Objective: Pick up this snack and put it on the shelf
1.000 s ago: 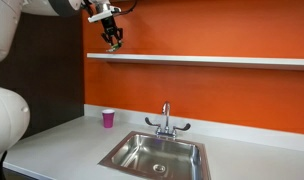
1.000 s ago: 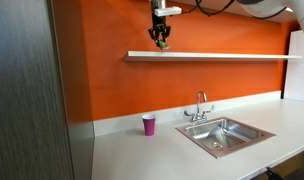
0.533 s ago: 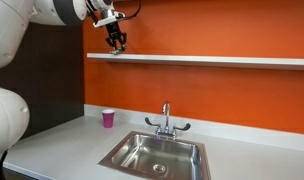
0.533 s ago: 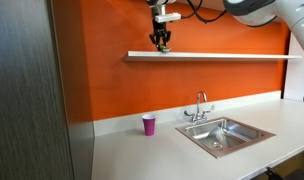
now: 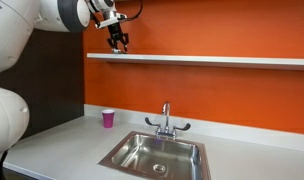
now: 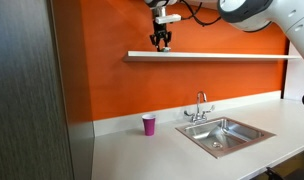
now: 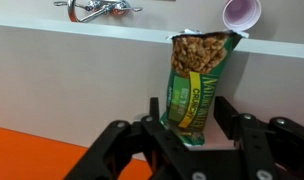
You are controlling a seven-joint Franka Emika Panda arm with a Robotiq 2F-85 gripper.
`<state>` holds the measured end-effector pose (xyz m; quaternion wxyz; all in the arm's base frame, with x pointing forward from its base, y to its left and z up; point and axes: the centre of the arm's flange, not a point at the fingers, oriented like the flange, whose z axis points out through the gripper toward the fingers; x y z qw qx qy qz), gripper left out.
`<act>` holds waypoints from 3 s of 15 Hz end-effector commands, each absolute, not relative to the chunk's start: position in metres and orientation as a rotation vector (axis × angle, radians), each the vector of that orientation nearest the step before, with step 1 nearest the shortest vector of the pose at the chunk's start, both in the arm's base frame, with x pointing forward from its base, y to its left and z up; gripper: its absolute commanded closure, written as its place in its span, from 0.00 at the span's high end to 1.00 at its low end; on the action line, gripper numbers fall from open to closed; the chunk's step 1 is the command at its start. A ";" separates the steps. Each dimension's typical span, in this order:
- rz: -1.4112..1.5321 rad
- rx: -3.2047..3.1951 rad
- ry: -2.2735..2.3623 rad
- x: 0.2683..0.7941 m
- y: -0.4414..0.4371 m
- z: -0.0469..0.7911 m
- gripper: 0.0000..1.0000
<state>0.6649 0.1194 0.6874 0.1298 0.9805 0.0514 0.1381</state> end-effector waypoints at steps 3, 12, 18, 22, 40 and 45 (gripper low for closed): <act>0.384 2.861 0.156 0.685 0.118 0.703 1.00; 0.387 2.868 0.123 0.659 0.116 0.683 1.00; 0.376 2.866 0.073 0.641 0.118 0.668 1.00; 0.380 2.860 0.022 0.615 0.139 0.671 1.00; 0.412 2.850 -0.171 0.485 0.202 0.640 1.00; 0.350 2.856 -0.207 0.452 0.207 0.580 1.00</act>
